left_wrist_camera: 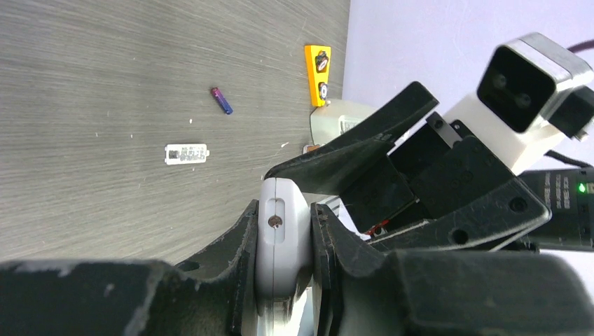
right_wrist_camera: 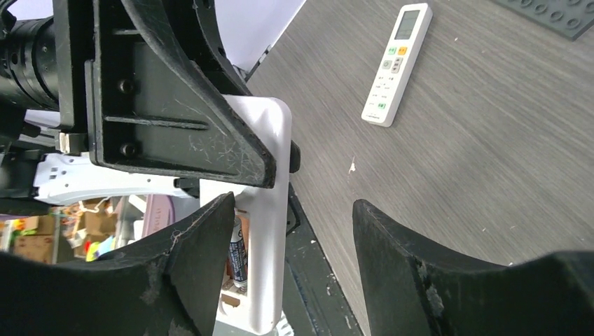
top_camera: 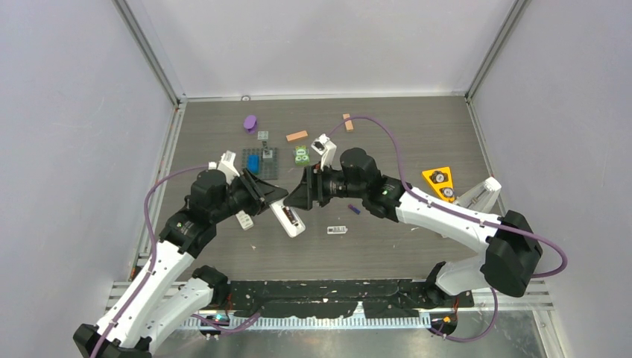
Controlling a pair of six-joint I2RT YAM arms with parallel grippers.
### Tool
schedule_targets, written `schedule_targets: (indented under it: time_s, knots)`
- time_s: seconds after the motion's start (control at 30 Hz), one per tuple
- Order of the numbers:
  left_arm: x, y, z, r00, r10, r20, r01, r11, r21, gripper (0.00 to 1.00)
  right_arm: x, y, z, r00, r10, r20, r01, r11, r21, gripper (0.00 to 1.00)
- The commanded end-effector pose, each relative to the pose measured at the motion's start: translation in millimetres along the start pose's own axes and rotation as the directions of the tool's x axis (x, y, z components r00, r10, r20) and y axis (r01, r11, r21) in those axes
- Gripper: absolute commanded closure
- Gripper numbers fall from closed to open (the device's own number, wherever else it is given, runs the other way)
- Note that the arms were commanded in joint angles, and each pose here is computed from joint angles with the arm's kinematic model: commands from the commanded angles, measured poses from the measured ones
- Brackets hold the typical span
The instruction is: Load the batteries into the remote control
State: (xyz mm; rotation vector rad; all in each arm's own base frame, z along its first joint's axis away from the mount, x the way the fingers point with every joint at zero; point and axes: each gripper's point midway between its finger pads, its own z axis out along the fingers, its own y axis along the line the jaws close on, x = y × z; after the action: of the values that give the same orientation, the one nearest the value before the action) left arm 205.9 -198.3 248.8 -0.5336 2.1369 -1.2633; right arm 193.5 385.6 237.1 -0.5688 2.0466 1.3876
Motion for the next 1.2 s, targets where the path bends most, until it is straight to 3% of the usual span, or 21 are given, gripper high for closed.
schedule_targets:
  time_s: [0.0, 0.8, 1.0, 1.17]
  knots:
    - [-23.1, -62.6, -19.5, 0.996, -0.058, 0.064, 0.045, 0.981, 0.187, 1.00, 17.2, -9.7, -2.8, 0.994, -0.091, -0.057, 0.096, 0.991, 0.090, 0.33]
    - [-22.2, -55.8, -22.8, 0.972, -0.233, 0.015, 0.225, 0.952, 0.205, 1.00, 38.4, -20.5, -2.1, 0.928, -0.363, -0.081, 0.370, 0.883, 0.289, 0.31]
    - [-19.0, -45.8, -20.4, 0.978, -0.207, 0.015, 0.202, 0.963, 0.178, 1.00, 23.0, -11.2, -10.0, 0.935, -0.354, -0.012, 0.341, 0.889, 0.305, 0.18]
    - [-18.3, -29.9, -20.7, 0.994, -0.101, 0.051, 0.094, 0.988, 0.125, 1.00, 9.7, 4.7, -17.0, 0.939, -0.344, 0.026, 0.323, 0.905, 0.278, 0.15]
